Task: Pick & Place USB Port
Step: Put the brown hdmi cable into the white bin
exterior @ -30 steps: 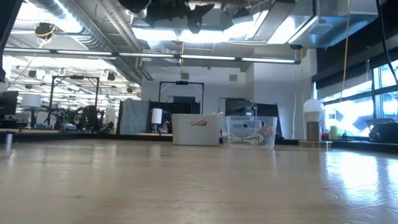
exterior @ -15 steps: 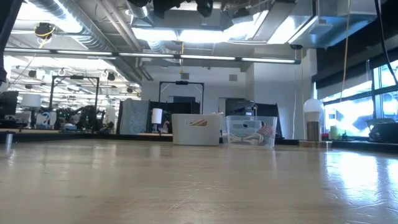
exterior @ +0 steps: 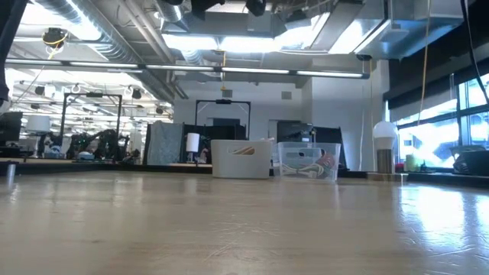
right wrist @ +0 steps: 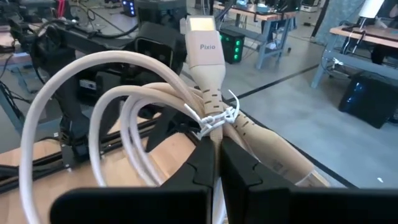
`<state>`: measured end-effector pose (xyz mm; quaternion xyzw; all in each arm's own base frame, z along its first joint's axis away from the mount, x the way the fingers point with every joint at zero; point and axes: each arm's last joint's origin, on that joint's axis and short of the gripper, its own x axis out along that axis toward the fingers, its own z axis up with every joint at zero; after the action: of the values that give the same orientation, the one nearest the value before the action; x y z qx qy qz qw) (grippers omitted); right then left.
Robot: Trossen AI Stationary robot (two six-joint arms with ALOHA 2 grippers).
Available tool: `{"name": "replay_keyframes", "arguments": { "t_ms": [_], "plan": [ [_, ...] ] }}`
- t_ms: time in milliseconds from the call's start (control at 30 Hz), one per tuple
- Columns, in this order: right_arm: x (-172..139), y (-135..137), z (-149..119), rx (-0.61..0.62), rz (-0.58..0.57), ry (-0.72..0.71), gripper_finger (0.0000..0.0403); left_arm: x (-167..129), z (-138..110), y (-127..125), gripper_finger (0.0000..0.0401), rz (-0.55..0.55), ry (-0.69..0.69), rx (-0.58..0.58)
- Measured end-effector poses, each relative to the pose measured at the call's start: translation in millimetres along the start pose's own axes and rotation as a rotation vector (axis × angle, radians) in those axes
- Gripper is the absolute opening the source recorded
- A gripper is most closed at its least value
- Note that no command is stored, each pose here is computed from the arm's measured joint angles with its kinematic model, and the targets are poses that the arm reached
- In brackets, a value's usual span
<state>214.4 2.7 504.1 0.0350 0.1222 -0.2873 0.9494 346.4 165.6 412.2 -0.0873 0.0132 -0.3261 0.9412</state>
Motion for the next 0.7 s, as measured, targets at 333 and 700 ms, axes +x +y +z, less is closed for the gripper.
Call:
{"name": "replay_keyframes", "arguments": {
  "t_ms": [333,700],
  "plan": [
    [11,5,-3,-0.041,-0.015,0.025,0.0007,19,4,-13,0.0223,-0.107,-0.01,-0.026],
    [13,7,-4,-0.04,-0.015,0.026,0.0007,38,10,-28,0.0223,-0.169,-0.04,-0.009]
  ]
}}
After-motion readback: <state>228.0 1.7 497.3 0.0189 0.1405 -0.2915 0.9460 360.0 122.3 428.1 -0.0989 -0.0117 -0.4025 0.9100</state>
